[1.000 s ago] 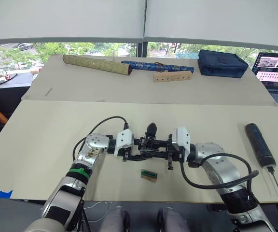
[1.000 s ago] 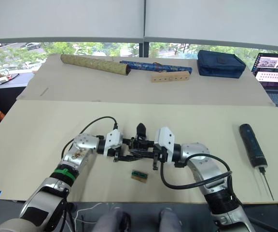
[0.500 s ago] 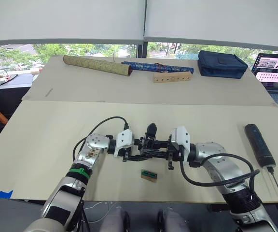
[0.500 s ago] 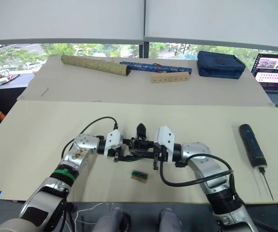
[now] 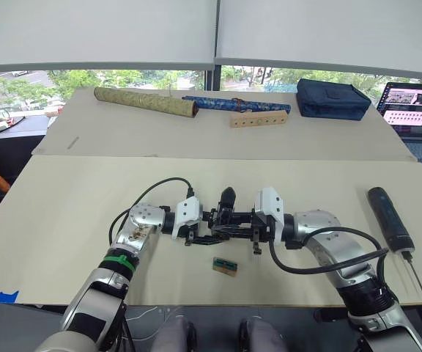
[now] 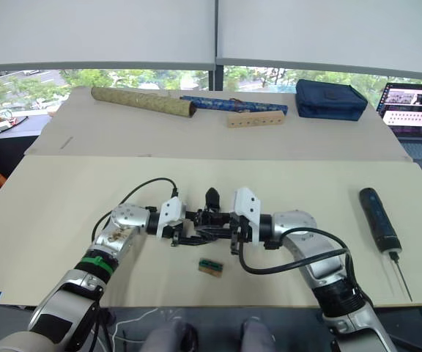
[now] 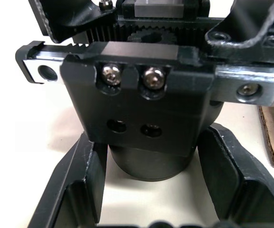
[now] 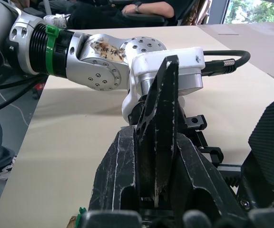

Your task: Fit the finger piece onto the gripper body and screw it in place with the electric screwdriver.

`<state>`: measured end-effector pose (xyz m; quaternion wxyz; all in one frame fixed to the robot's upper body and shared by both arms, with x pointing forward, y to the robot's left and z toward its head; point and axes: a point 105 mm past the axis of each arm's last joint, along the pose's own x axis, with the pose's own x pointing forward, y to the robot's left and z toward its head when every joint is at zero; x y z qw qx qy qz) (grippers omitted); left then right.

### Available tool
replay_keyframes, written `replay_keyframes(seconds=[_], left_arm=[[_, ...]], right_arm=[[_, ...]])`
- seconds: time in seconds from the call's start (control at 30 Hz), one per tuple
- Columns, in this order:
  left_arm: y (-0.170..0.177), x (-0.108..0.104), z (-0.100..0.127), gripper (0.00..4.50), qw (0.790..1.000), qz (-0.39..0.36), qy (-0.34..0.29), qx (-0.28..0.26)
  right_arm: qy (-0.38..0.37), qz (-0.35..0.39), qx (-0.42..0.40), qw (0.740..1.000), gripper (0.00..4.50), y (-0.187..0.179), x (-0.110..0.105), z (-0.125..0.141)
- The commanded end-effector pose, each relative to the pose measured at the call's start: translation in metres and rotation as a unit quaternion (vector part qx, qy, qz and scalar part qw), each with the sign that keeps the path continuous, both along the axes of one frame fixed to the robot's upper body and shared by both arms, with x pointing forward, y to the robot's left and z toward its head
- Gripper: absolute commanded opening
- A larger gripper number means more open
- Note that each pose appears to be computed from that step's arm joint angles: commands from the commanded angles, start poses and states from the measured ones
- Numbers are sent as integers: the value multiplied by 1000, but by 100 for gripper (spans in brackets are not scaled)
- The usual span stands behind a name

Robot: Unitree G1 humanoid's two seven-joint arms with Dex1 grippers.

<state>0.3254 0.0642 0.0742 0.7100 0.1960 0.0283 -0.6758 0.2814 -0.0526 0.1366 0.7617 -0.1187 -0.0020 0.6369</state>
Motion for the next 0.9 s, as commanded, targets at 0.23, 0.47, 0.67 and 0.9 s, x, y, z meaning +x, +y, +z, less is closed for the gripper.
replay_keyframes(seconds=[0.23, 0.47, 0.67, 0.9], left_arm=[[4, -5, -15, 227, 1000, 2, 16, 27], [7, -2, -18, 227, 999, 14, 14, 28], [8, -2, -19, 227, 999, 21, 15, 26], [11, 7, -14, 420, 998, 65, 13, 3]], right_arm=[[26, 6, 12, 1000, 93, -1, -3, -2], [-33, 20, 74, 997, 349, -2, -3, 22], [-51, 38, 102, 993, 448, -4, -8, 33], [-92, 69, 145, 983, 450, -7, -20, 60]])
